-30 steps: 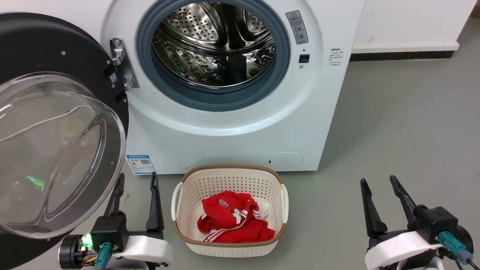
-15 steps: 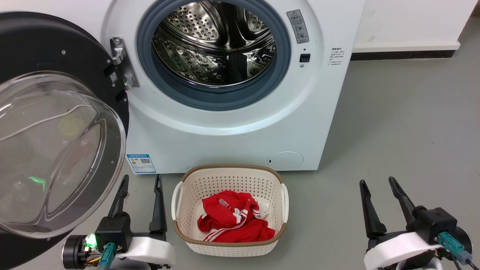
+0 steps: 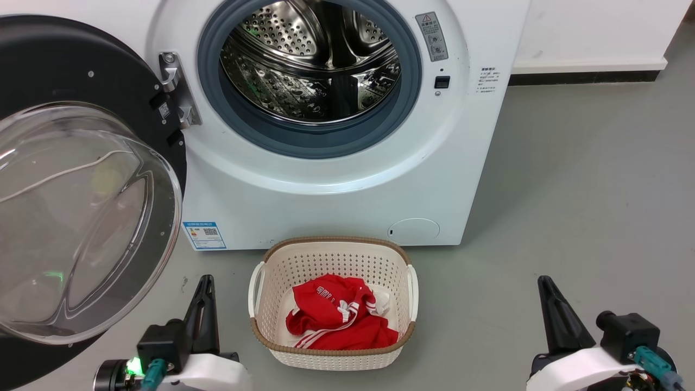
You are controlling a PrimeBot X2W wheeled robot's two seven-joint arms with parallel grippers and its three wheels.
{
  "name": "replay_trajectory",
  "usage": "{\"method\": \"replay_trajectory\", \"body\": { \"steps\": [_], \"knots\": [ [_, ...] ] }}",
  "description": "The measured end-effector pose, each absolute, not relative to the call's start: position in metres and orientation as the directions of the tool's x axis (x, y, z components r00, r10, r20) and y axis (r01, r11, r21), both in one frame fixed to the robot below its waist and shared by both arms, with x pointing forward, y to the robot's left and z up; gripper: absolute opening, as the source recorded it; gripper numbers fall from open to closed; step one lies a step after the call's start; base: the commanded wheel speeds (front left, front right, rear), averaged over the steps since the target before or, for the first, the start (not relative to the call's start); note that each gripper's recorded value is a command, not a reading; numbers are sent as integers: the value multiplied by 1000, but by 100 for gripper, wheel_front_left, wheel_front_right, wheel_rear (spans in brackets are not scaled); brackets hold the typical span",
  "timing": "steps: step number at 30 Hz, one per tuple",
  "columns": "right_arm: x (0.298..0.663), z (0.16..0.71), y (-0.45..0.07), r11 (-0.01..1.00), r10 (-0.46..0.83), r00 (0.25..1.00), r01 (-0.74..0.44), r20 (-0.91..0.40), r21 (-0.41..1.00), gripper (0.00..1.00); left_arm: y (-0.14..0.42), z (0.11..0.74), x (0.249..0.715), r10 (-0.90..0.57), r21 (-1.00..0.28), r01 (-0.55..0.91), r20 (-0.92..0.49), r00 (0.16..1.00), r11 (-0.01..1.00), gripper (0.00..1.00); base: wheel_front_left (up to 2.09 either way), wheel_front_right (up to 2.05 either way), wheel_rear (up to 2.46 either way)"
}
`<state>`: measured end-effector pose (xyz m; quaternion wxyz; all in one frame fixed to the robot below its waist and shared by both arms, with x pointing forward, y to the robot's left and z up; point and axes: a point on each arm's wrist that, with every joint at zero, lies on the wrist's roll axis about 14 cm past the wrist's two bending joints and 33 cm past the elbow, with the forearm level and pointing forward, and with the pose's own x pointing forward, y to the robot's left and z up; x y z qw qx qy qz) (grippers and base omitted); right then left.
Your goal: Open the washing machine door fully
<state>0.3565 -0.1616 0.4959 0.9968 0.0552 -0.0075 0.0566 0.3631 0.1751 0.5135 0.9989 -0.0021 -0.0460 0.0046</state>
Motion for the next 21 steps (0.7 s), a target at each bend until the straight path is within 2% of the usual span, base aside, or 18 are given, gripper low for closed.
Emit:
{"method": "replay_trajectory", "body": {
  "steps": [21],
  "knots": [
    [363, 493, -177, 877, 37, 999, -26, -12, 479, 0, 189, 498, 368, 63, -410, -65, -19, 998, 910, 0, 0, 0, 0]
  ]
}}
